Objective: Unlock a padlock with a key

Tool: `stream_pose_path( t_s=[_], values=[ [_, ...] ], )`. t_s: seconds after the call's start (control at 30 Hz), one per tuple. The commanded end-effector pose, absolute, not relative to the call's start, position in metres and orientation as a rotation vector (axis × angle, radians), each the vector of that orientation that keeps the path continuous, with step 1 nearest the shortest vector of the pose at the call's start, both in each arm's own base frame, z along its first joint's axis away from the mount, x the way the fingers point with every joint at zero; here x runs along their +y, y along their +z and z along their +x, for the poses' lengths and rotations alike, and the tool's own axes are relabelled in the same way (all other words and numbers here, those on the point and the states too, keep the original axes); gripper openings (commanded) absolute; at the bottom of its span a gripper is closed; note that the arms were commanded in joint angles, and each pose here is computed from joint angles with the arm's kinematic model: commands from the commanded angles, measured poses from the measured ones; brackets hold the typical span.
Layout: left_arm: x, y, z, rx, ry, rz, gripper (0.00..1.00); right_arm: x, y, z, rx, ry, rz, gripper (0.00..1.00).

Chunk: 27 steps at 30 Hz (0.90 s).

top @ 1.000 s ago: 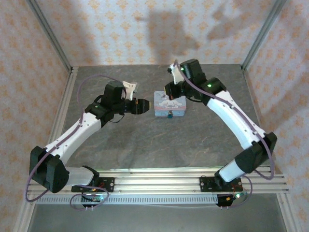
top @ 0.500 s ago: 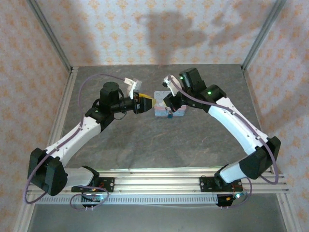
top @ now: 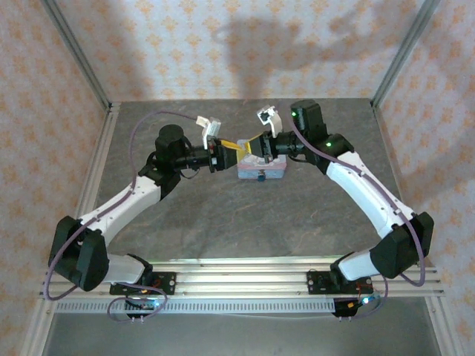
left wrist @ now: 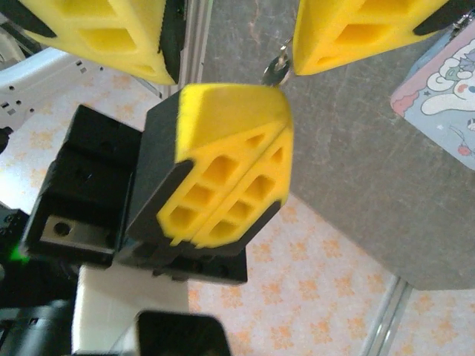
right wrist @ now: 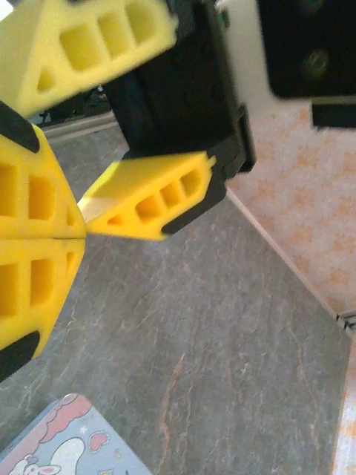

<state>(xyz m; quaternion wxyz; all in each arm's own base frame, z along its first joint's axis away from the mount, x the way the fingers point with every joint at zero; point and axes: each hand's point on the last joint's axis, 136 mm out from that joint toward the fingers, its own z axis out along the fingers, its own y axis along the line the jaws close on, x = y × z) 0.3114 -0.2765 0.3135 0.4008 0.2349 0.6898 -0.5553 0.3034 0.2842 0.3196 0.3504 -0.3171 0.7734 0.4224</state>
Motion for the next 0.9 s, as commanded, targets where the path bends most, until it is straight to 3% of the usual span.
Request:
stream_pose_path(
  t_s=[0.0,0.87],
  values=[
    [-0.2760,0.3203,0.3099,1.696,-1.438,0.623,0.43,0.2845,0.3482,0.2921,1.902,1.174,-0.840,0.00],
    [-0.2768,0.3231,0.3023,1.682,-1.490,0.668,0.24,0.2936,0.3521,0.2927,1.898,1.289,-0.838,0.00]
  ],
)
